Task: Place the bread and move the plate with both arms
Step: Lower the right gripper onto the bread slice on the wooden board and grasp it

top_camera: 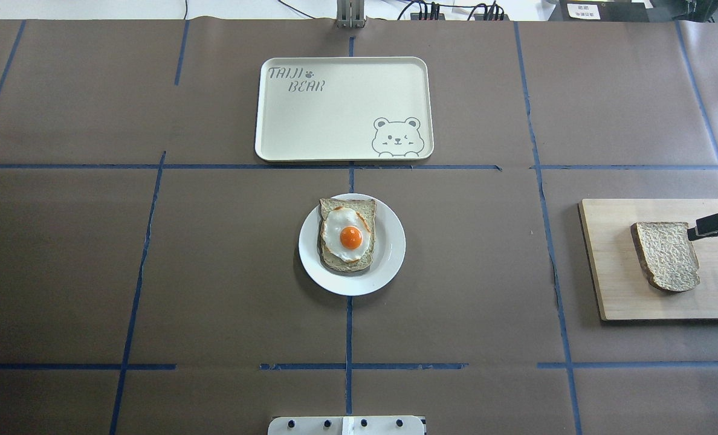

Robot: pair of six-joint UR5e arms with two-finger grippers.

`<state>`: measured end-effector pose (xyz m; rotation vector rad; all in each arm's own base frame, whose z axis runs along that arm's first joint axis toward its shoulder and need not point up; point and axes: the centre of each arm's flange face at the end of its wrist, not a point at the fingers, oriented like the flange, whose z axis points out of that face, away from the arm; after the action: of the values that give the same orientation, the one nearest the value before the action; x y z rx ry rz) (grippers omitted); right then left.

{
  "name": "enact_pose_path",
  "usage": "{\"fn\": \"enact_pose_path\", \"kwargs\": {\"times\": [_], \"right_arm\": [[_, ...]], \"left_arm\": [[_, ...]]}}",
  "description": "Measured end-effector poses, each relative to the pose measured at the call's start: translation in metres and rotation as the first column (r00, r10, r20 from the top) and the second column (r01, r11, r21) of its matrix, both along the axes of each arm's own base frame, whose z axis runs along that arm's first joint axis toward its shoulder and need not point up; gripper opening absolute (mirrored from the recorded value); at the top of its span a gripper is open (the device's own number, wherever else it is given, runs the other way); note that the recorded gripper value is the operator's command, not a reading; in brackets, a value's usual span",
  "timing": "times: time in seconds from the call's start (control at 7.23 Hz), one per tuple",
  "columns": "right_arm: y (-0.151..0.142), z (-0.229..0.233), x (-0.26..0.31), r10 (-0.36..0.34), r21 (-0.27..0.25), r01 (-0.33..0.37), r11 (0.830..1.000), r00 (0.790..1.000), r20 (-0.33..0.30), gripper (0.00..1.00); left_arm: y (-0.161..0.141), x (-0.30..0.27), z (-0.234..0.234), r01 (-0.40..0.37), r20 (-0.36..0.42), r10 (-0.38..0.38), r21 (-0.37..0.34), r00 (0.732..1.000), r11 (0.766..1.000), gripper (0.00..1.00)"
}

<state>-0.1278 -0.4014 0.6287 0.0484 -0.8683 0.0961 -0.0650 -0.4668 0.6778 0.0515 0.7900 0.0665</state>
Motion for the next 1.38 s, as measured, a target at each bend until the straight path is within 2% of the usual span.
{"fn": "enact_pose_path", "kwargs": {"times": [0.69,1.38], "right_arm": [[-0.001,0.028,-0.023,-0.03,-0.029,0.029,0.999,0.998,-0.048,0.74],[-0.004,0.027,-0.029,-0.04,-0.025,0.039,0.999,0.998,-0.048,0.72]], "left_arm": [[0.0,0.0,0.001,0.0,0.0,0.0,0.0,1.0,1.0,1.0],[0.0,-0.001,0.0,0.0,0.0,0.0,0.001,1.0,1.0,1.0]]}}
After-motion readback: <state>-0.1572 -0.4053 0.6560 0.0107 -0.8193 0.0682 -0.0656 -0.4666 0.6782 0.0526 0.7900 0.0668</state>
